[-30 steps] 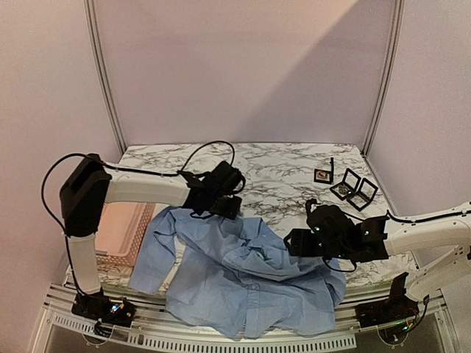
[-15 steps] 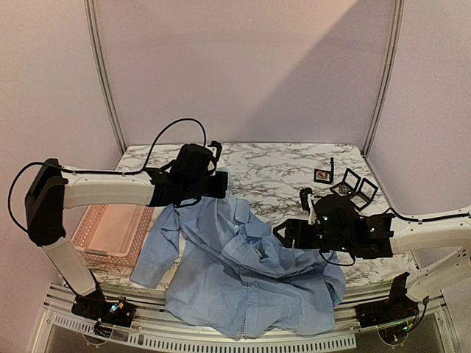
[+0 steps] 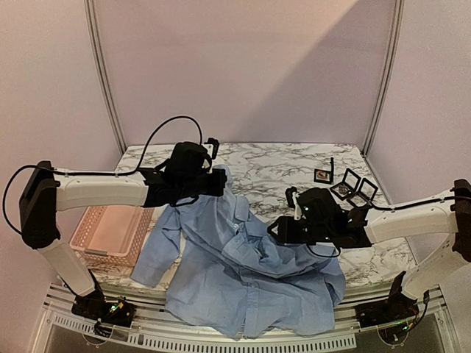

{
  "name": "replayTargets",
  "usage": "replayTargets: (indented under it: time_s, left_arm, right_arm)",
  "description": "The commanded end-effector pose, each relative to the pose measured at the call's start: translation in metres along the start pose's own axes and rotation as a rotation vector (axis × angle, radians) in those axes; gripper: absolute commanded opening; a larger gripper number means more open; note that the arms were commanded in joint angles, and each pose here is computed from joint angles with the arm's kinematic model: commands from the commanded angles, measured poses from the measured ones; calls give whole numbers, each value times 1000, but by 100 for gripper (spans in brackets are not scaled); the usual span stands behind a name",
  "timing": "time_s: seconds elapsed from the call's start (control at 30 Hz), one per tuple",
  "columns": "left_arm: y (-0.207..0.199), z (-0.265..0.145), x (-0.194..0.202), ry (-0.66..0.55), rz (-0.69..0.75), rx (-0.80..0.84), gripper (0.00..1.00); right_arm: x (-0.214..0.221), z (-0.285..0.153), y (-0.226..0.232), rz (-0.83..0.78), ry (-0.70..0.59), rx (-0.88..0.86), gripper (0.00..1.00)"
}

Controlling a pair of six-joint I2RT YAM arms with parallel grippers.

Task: Remove the brooch from the garment
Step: Pick up the crumped clothing from the corner of the board.

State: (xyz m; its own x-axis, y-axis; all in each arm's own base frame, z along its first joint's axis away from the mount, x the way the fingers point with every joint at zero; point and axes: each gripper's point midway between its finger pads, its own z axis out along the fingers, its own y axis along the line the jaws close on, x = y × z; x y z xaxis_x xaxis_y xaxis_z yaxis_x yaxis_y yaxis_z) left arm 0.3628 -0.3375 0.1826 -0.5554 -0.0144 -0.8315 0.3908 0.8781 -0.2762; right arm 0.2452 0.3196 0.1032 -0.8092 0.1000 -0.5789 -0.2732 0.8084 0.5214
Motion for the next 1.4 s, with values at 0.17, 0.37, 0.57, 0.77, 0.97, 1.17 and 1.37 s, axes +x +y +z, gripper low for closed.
replayTargets:
  time_s: [0.17,0.37,0.57,0.77,0.97,1.17,1.37]
  left_arm:
    - [3,-13,-18,-50,-10,8,0]
    - [3,-14,-19,-51,-15,13,0]
    - [2,-14,-20,-53,-15,17,0]
    - [1,-15,-20,-53,-16,22,0]
    - [1,-16,-20,-53,-19,21,0]
    - [1,-19,-22,-59,-21,25,0]
    - [2,-31,-37,-104,-15,15,0]
  right_arm:
    - [10,12,-2,17,51,3,51]
    - [16,13,-7,32,65,16,53]
    - [23,16,-21,62,73,68,61]
    - [24,17,-14,67,77,31,59]
    - [26,19,10,39,106,-97,38]
    - [23,21,10,40,96,-90,11]
    - [-23,8,5,-17,-54,23,0]
